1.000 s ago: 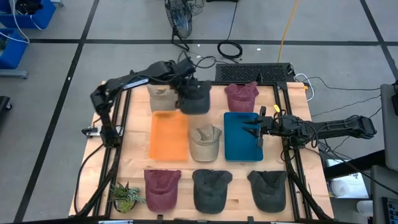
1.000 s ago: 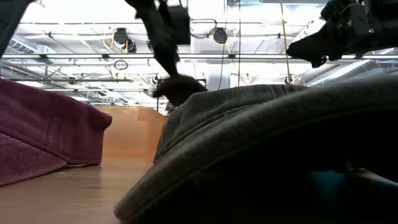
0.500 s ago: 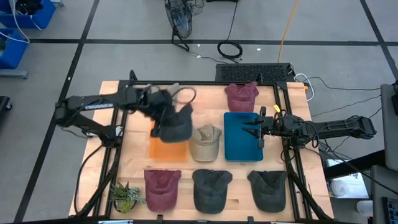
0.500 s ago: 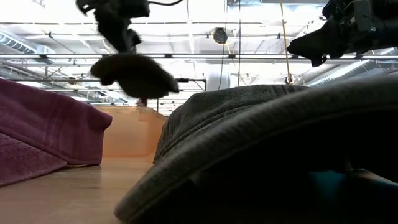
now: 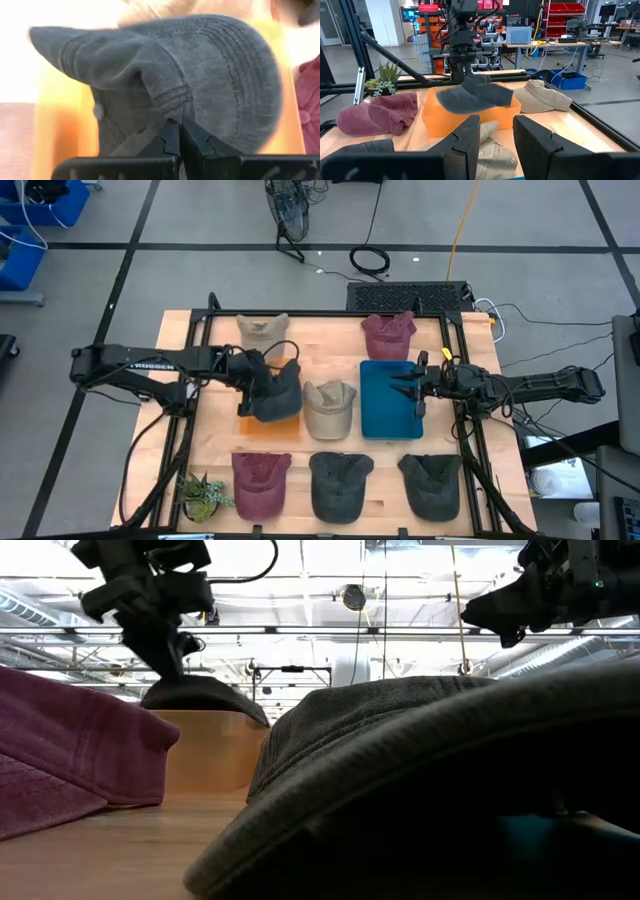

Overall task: Pick & Place hat
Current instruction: Put the top black cap into the orange bin

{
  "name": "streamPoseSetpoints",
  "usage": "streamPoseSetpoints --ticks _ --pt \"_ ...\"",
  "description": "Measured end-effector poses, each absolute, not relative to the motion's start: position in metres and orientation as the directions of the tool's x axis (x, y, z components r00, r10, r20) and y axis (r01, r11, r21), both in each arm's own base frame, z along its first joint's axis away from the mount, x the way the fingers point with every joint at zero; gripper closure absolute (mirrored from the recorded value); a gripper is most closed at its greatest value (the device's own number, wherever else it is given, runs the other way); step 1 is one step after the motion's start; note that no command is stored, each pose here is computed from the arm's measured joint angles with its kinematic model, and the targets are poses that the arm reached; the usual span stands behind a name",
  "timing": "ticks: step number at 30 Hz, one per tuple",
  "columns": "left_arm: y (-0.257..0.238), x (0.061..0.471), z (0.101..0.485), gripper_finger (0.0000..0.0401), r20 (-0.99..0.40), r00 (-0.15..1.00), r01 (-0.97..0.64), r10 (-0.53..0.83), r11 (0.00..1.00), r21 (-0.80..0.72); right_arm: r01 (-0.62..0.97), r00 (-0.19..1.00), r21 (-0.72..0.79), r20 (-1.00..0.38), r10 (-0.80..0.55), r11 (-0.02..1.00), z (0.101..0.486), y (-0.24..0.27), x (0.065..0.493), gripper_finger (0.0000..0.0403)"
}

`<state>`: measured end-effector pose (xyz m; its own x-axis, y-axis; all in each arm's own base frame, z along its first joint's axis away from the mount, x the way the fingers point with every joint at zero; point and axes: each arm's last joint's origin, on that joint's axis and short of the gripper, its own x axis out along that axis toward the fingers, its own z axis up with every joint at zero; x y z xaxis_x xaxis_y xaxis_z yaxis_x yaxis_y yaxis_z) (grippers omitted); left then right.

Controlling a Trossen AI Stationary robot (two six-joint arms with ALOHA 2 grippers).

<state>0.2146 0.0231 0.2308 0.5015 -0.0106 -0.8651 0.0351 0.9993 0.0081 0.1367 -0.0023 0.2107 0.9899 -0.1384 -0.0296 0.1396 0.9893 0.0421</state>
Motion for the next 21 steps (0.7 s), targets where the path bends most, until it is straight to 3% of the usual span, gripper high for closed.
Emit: streamPoseSetpoints --ticks 5,13,21 --pt "0.016 0.215 0.226 0.0395 -0.858 0.512 0.113 -0.032 0.993 0.030 0.142 0.988 0.057 -0.063 -0.139 0.988 0.207 -0.002 0.137 0.0298" --pt "0.007 0.213 0.244 0.0394 -0.772 0.634 0.214 -0.050 0.971 0.112 0.146 0.986 0.078 -0.094 -0.139 0.986 0.204 -0.002 0.136 0.0298" --pt "0.006 0.206 0.246 0.0394 -0.786 0.616 0.209 -0.052 0.973 0.100 0.147 0.985 0.077 -0.099 -0.139 0.986 0.204 -0.002 0.136 0.0298"
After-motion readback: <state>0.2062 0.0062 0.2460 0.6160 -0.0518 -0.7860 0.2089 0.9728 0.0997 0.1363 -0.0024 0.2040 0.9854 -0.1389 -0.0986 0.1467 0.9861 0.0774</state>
